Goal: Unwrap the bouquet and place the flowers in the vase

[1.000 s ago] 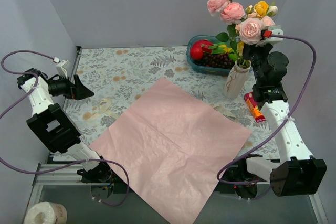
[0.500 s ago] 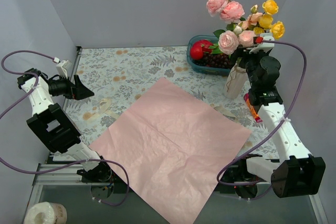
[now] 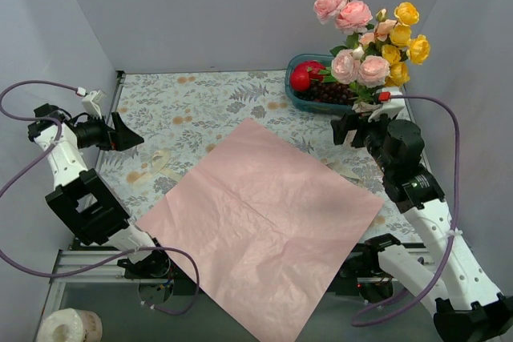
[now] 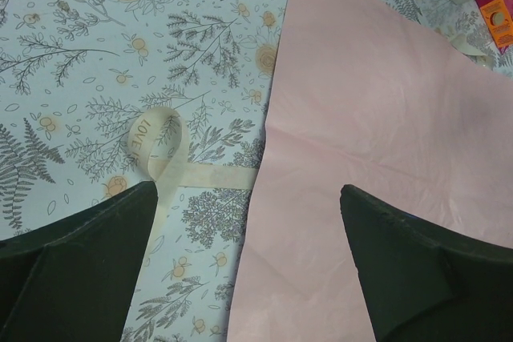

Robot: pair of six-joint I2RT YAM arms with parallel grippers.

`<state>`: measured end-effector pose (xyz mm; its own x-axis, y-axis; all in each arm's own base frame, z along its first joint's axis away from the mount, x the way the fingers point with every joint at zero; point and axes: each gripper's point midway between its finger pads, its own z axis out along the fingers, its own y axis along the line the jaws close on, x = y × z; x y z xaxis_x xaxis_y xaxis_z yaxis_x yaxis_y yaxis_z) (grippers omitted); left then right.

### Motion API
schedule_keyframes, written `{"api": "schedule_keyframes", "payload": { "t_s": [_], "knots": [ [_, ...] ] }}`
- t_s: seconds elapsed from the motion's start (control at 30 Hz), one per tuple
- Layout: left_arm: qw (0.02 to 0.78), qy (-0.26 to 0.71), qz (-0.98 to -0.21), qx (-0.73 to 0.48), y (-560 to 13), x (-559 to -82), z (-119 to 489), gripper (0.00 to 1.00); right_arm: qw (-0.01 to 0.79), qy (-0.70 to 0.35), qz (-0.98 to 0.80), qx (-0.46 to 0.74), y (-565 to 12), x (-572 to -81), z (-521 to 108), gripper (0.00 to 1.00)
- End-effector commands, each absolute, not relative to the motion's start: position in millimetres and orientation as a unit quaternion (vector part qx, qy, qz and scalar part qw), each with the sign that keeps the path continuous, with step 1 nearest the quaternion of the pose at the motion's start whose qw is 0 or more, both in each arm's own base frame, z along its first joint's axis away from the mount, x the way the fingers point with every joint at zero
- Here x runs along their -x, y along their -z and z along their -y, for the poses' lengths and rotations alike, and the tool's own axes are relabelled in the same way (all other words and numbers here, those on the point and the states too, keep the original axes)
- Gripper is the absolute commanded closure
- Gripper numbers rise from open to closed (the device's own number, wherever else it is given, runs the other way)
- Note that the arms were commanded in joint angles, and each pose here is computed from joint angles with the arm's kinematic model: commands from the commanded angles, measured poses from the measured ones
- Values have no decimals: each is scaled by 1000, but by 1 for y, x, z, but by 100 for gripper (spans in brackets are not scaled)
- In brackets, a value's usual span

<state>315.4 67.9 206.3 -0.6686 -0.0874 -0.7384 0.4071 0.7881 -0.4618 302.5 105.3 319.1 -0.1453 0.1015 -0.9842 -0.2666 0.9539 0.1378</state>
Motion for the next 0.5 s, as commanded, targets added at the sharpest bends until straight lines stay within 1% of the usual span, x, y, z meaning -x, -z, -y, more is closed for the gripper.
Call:
{"api": "schedule_keyframes", "payload": {
  "t_s": [0.0, 0.07, 0.17, 0.27, 0.33, 0.47],
  "knots": [
    [431, 291, -847, -108, -230, -310, -59, 2, 571, -177, -800, 50, -265, -261, -110, 2],
    [436, 292, -845, -102, -234, -308, -56, 2, 564, -188, -802, 56, -261, -249, -111, 2],
    [449, 292, -841, -78, -239, -315, -58, 2, 543, -239, -800, 90, -261, -235, -130, 2],
    [446, 299, -842, -58, -240, -318, -55, 2, 517, -272, -803, 115, -260, -235, -148, 2],
    [444, 302, -841, -59, -241, -315, -47, 2, 495, -280, -819, 80, -253, -243, -151, 2],
    [455, 289, -841, -55, -240, -312, -45, 2, 483, -281, -827, 63, -252, -250, -153, 2]
  ]
}}
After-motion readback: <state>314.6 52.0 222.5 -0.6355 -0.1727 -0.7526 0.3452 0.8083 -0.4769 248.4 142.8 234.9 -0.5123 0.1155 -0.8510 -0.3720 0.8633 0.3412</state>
